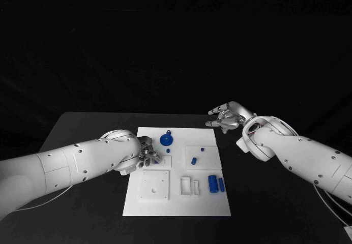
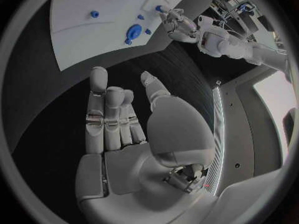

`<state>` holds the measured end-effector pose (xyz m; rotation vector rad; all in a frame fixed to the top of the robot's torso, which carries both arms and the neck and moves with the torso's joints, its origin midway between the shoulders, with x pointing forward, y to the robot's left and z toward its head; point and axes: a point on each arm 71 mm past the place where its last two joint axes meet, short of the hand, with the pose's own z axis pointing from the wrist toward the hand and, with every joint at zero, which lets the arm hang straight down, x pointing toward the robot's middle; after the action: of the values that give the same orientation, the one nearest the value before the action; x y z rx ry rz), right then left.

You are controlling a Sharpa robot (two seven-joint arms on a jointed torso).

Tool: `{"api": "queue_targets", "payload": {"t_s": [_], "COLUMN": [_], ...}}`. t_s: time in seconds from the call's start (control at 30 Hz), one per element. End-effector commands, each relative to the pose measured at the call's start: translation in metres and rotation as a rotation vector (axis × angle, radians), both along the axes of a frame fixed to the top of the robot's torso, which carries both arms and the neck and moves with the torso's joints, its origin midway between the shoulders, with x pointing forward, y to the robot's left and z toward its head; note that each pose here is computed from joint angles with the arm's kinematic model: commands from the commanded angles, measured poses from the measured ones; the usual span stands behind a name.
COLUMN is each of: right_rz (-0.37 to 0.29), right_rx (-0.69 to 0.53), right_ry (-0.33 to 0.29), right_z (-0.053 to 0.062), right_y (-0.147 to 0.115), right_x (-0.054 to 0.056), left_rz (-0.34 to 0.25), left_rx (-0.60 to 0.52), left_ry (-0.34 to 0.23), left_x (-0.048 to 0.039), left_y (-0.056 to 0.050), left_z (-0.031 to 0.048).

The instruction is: Assemble the parts on the task board

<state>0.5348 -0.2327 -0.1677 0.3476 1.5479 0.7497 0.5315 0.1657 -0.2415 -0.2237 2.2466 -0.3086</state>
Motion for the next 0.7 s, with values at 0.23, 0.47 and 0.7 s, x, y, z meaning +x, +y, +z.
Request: {"api": "queue_targets", "payload": {"t_s": [0.23,0.47,0.7], "right_rz": [0.016,0.017,0.016], "right_rx": [-0.001,0.000,0.000], "right_ry": [0.002,0.003,0.004], "right_z": [-0.0005,-0.0008,-0.0012], "right_y": [0.0018,0.0023,0.0023], "right_x": [-0.0001,0.0001,0.0004], "left_rz": [-0.008,-0.011,-0.009], "left_rx": [0.020,0.033,0.039], "left_ry": [0.012,0.025,0.030], "left_x": [0.0022,0.0051,0.0075], "left_y": [-0.0004,-0.0006,-0.0004], "left_z": [-0.0021,-0.0028,-0.0026]}}
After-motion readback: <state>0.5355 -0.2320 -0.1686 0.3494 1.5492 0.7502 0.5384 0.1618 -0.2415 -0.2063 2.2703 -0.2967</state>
